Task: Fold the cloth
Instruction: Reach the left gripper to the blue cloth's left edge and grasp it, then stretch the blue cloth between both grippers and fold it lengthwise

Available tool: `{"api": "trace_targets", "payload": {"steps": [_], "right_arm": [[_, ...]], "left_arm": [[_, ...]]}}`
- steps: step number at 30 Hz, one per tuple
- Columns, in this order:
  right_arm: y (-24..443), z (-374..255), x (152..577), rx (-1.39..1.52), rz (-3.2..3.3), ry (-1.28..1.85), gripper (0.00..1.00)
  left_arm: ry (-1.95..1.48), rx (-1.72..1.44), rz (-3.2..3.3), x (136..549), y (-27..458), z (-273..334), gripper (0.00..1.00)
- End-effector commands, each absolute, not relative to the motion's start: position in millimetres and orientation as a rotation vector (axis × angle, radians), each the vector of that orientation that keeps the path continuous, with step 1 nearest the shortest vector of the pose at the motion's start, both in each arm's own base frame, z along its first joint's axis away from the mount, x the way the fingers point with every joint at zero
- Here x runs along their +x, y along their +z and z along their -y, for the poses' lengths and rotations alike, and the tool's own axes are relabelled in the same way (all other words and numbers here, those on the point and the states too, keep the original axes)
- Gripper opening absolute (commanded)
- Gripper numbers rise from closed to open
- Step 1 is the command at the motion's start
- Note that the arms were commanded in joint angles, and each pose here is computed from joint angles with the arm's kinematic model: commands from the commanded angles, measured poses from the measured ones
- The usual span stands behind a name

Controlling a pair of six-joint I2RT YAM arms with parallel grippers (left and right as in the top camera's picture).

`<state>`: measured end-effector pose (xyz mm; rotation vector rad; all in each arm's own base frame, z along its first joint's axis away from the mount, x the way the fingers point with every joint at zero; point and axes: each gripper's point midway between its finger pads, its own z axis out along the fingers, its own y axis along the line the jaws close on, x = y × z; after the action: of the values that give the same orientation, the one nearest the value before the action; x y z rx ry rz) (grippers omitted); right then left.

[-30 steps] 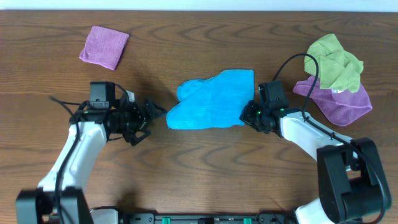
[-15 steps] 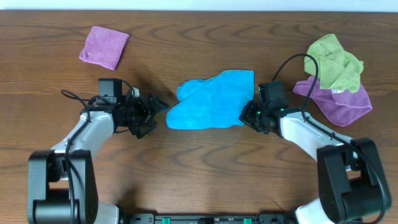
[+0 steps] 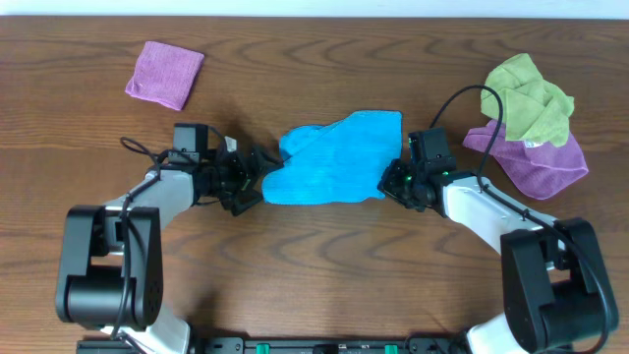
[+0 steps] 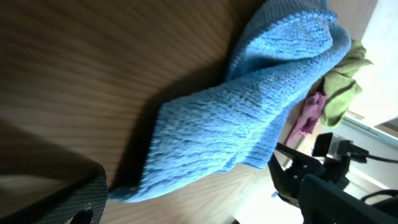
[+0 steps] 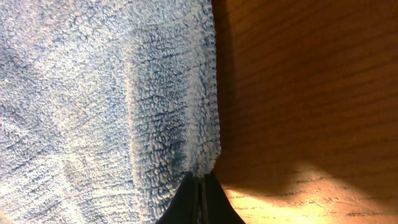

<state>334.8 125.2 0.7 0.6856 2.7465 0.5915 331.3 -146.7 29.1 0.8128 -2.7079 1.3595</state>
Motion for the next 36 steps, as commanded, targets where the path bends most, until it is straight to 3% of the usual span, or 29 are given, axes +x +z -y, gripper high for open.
{"api": "trace_targets", "payload": {"steps": [1,4,9,12,25,30,36], "right_arm": [[-4,-123,332,0.706,-2.758,0.593,0.01],[-4,-123,332,0.706,-2.758,0.593,0.01],[-4,-123,332,0.663,-2.764,0.587,0.01],[-2,-126,331,0.577,-2.775,0.606,0.01],[75,-130,348,0.441,-2.565,0.683,0.01],[101,-124,337,0.438,-2.530,0.672,0.01],[108,-111,311,0.462,-2.576,0.597,0.01]], "left_arm": [[1.315,0.812,2.662,324,13,155,0.92],[1.296,0.796,2.649,320,6,162,0.83],[1.275,0.758,2.640,314,-1,172,0.40],[1.314,0.738,2.646,318,2,174,0.06],[1.842,0.488,2.565,377,101,181,0.06],[1.937,0.373,2.579,372,145,185,0.06],[1.879,0.337,2.592,344,161,183,0.06]]}}
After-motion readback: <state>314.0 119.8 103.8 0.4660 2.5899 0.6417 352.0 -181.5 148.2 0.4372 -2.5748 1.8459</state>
